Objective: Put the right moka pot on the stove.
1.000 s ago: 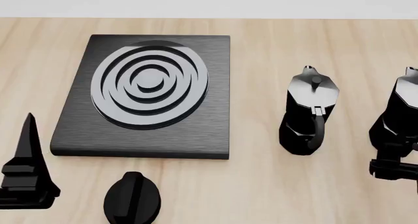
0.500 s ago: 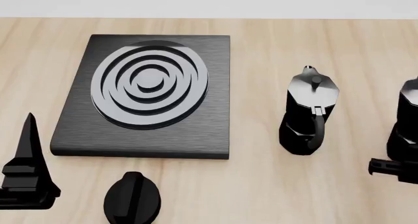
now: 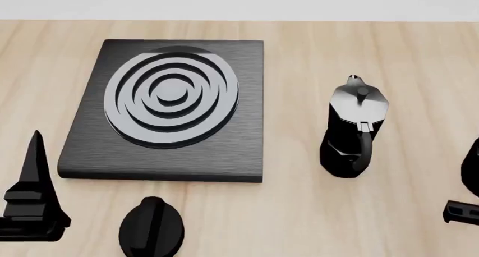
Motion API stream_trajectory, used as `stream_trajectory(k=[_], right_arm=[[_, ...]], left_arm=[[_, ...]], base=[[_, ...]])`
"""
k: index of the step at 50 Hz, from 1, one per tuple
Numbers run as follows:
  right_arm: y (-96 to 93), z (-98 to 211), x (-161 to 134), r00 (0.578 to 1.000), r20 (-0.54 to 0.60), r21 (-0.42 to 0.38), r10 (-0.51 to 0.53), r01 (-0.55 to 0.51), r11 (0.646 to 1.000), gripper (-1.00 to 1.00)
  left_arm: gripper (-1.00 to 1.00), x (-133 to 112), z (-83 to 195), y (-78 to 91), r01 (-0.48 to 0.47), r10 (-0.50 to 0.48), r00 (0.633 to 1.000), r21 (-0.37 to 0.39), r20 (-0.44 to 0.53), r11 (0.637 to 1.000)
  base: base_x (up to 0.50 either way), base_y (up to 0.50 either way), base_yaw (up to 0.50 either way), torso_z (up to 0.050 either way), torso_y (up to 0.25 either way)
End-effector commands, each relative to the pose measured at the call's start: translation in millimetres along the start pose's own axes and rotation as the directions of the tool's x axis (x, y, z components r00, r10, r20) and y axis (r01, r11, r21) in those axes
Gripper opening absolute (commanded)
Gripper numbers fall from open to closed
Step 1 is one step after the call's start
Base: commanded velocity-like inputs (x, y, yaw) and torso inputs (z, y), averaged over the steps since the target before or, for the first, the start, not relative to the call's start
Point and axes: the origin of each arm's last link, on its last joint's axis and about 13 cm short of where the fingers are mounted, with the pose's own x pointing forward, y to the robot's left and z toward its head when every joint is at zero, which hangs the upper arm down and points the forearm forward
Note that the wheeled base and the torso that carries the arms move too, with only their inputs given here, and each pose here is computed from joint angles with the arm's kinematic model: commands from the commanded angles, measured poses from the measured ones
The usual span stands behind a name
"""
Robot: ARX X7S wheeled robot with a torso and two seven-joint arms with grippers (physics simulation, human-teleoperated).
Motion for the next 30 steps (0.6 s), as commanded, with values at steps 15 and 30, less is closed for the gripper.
stream_trajectory(k=[15,30], right_arm=[[3.5,25,-70,0.993,0.108,-0.021,0.053,-0.051,0.999,-1.00],[14.1,27,-98,0.979,0.123,-0.033,0.161,-0.158,0.987,-1.00]], left_arm=[[1.00,0,0,0.3,0.002,-0.002,1.000,0.001,-0.004,1.000],[1.00,1,-1,0.0,0.004,-0.004,1.000,0.006,-0.009,1.000]], base=[[0.00,0.00,0.00,0.000,0.000],[0.00,0.00,0.00,0.000,0.001]])
